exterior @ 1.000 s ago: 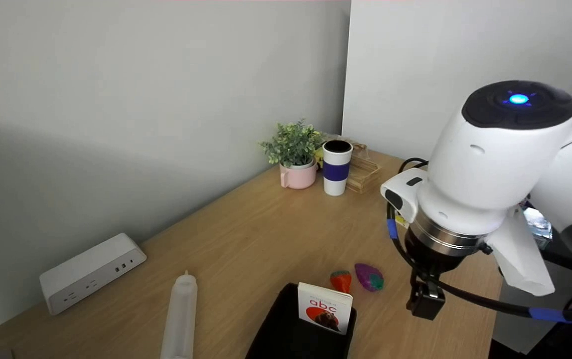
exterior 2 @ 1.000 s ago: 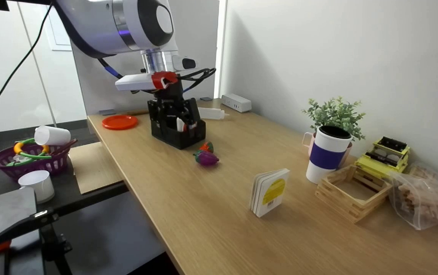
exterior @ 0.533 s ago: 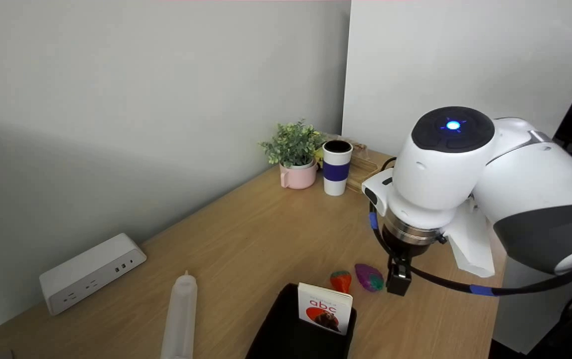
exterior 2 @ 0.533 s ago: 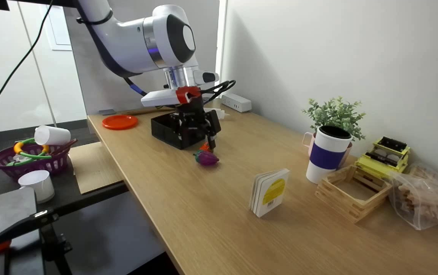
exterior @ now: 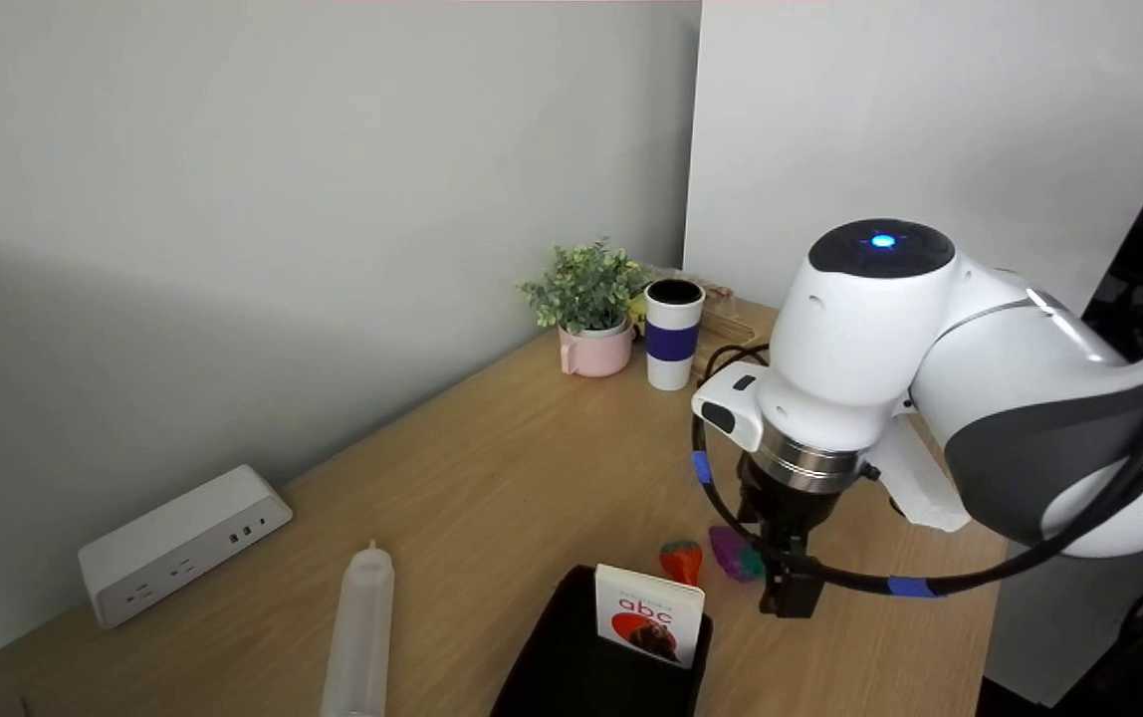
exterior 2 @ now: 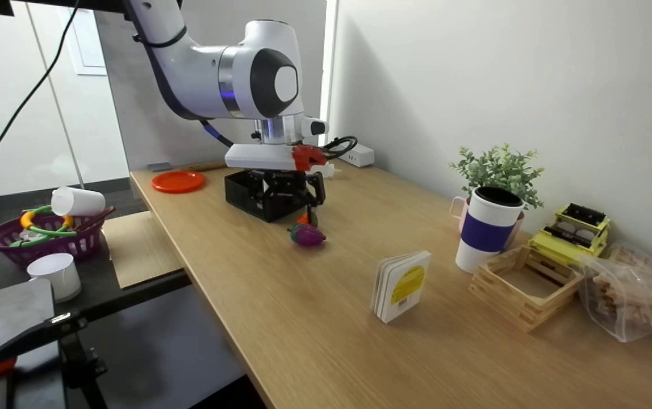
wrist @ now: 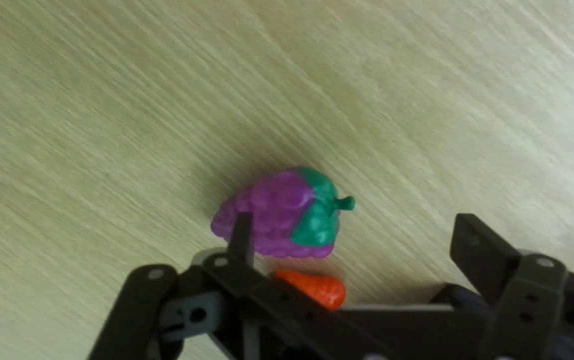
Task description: Put the red-white book and the purple object in the black box
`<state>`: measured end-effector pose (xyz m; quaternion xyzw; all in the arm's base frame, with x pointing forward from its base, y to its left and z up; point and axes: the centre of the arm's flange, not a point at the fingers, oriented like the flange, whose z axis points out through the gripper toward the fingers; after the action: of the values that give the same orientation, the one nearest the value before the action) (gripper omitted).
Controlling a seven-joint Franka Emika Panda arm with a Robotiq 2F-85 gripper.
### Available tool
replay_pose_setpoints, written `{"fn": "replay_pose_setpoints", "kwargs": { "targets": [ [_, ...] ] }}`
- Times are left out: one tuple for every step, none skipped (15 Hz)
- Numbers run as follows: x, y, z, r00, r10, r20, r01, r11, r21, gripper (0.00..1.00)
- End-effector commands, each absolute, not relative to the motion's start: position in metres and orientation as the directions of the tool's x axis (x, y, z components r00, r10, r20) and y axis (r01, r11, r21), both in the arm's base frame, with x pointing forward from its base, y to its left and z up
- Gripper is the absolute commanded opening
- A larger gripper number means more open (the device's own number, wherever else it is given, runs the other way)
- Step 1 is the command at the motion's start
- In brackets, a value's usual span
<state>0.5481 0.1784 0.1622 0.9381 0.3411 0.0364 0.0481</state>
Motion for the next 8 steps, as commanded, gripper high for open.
{"fn": "replay_pose_setpoints", "kwargs": {
  "targets": [
    [0.554, 0.173, 0.158, 0.672, 0.74, -0.014, 0.739, -0.67, 0.067, 1.0],
    [0.553, 0.171, 0.157, 0.648, 0.761, -0.04, 0.761, -0.645, 0.067, 1.0],
    [0.551, 0.17, 0.157, 0.626, 0.777, -0.075, 0.78, -0.622, 0.071, 1.0],
    [0.55, 0.168, 0.156, 0.609, 0.786, -0.11, 0.793, -0.604, 0.079, 1.0],
    [0.549, 0.167, 0.155, 0.595, 0.791, -0.142, 0.804, -0.589, 0.085, 1.0],
    [0.549, 0.165, 0.155, 0.582, 0.794, -0.174, 0.813, -0.574, 0.099, 1.0],
    [0.55, 0.164, 0.154, 0.564, 0.801, -0.202, 0.826, -0.552, 0.113, 1.0],
    [0.551, 0.162, 0.154, 0.541, 0.81, -0.227, 0.841, -0.527, 0.125, 1.0]
  ]
}}
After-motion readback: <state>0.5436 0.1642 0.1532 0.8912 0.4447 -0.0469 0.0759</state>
